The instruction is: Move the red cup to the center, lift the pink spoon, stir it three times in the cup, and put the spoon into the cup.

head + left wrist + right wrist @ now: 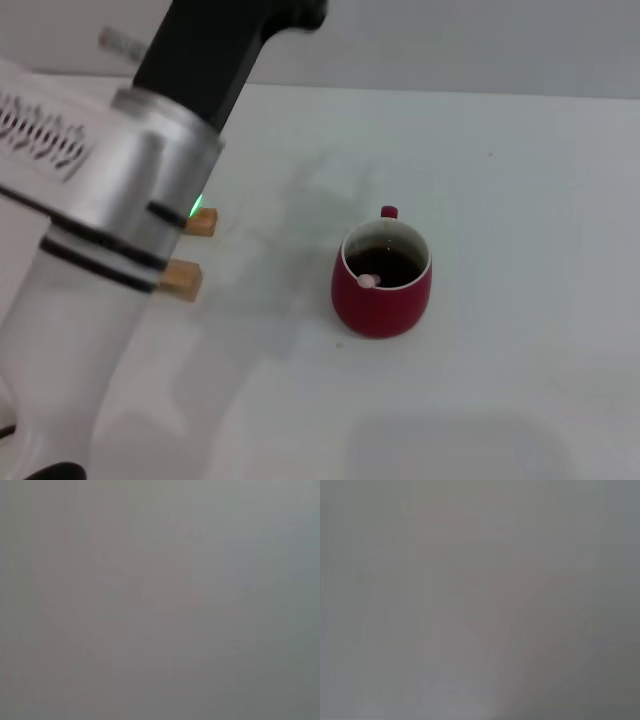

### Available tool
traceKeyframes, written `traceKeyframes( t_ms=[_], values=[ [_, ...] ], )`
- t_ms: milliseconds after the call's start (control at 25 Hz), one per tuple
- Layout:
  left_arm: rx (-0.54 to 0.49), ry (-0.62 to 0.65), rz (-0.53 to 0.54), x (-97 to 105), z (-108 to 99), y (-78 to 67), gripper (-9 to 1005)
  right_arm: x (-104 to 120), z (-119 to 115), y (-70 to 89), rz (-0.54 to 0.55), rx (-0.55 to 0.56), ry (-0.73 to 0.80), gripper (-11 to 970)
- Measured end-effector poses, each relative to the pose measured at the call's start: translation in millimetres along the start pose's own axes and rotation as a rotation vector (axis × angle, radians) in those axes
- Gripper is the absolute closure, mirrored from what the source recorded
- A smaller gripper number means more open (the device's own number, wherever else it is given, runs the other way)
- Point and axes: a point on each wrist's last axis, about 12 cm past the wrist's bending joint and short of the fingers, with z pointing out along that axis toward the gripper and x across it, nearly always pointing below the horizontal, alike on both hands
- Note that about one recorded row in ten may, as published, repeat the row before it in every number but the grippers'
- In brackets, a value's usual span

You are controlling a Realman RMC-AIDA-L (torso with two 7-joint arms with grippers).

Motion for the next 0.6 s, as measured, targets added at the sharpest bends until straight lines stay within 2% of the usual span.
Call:
traceKeyframes(
  t_ms=[160, 400, 600],
  values=[
    [-0.049, 0.090, -0.114, 37.6, -17.2, 21.0, 404, -8.6, -8.5, 1.7, -0.004, -0.032, -0.077, 960],
    [-0.056, 0.212, -0.006, 91.3, -56.1, 43.8, 404, -21.2, -17.2, 7.7, 0.012, -0.083, -0.186, 961],
    [-0.104, 0.313, -0.022, 112.8, -85.0, 61.7, 404, -28.6, -20.8, 11.9, 0.022, -0.125, -0.251, 961]
  ],
)
